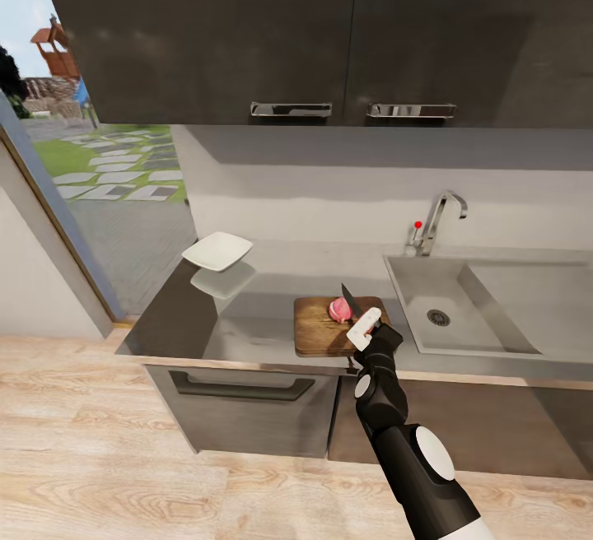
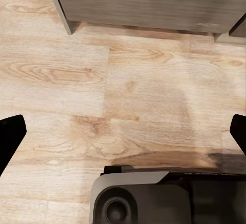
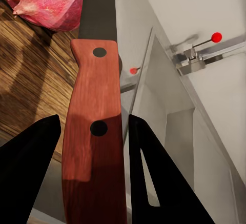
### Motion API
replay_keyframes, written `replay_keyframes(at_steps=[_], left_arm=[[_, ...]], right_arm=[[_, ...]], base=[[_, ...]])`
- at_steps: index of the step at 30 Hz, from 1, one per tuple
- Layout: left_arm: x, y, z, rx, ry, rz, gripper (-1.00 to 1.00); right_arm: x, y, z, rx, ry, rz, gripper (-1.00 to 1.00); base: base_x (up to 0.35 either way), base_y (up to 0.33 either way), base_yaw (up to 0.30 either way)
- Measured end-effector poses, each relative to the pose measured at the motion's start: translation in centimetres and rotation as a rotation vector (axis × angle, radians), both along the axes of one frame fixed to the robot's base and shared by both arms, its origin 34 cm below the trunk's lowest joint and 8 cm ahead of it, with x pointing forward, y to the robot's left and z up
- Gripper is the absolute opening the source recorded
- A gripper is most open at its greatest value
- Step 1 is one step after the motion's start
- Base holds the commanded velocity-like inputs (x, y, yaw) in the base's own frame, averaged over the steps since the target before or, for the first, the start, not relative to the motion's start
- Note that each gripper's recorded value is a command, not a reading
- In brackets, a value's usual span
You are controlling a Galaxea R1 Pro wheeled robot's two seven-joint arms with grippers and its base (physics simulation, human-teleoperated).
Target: In the kitchen, take the Vidalia onion out of the sink, dice it on the chopping board with the paring knife, put the diced onion into the bowl on the countertop, then place both the paring knife and the chopping board into the sink.
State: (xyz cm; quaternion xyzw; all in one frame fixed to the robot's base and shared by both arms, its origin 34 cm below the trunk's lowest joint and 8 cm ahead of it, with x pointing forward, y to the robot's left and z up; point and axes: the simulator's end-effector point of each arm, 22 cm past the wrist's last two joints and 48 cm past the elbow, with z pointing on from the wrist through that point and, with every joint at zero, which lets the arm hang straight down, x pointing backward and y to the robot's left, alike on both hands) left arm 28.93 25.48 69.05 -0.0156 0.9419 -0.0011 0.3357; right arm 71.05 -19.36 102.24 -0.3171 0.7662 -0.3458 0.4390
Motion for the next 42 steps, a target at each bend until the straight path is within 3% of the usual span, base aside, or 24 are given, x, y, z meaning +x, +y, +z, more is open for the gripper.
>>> replay_keyframes(at_steps=[3,42], left_arm=[[-0.1,0.0,-0.1,0.000,0.003,0.000,1.00],[-0.8,0.0,-0.4,0.000,0.024,0.000,1.00]], right_arm=[[-0.1,0.2,-0.4,0.022,0.010,0.000,-1.00],[0.0,0.2,-1.6,0.022,0.031,0.000,-1.00]], base=[[0.000,0.000,0.000],[0.000,0.009,0.000]])
